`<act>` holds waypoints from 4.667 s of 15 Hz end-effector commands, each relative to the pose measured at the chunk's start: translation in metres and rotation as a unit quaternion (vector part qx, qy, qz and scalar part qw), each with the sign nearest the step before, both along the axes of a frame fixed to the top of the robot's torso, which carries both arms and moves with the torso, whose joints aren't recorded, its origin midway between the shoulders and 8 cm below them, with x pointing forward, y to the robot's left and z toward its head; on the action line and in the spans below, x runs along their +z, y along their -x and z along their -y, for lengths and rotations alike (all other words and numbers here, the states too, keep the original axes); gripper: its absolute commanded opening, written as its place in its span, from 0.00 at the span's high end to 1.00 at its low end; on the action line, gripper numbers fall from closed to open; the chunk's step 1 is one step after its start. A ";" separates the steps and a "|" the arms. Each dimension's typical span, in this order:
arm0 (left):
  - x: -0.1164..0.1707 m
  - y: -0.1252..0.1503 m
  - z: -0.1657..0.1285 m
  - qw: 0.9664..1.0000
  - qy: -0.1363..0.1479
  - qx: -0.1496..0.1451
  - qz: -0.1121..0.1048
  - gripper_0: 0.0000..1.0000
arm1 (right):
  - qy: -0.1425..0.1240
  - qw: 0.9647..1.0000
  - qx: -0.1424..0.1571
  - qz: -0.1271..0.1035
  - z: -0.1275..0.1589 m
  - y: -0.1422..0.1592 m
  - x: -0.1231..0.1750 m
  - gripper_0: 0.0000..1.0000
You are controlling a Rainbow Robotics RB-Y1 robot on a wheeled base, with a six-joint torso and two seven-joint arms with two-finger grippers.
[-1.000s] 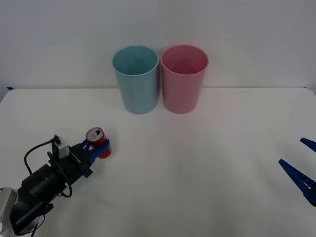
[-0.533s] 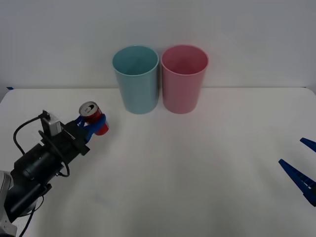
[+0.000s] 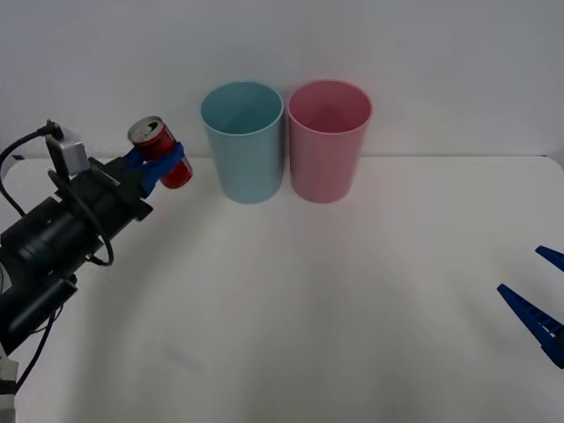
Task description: Grasp the object on the table and drop it into the matching bin: aluminum can to the light blue bin, PET bottle to the pink bin.
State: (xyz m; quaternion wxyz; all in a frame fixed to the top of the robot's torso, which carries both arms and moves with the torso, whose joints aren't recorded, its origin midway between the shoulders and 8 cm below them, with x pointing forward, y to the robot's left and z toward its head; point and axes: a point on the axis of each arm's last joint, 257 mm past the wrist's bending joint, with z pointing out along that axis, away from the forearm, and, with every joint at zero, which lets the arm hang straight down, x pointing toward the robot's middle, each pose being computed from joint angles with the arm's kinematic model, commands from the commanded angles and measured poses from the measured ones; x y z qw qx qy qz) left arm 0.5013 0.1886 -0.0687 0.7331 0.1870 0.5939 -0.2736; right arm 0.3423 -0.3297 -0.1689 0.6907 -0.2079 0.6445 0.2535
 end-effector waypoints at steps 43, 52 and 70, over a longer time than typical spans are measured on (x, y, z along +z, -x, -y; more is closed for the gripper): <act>0.080 -0.180 0.074 0.998 -0.049 0.003 -0.039 0.00 | 0.000 1.000 0.000 0.000 0.000 0.000 0.000 0.00; 0.062 -0.125 0.002 1.000 -0.019 0.020 -0.006 0.00 | 0.000 1.000 0.000 0.000 0.000 0.000 0.000 0.00; -0.015 0.051 -0.184 0.992 -0.126 0.014 -0.022 0.00 | 0.000 1.000 0.000 0.000 0.000 0.000 0.000 0.00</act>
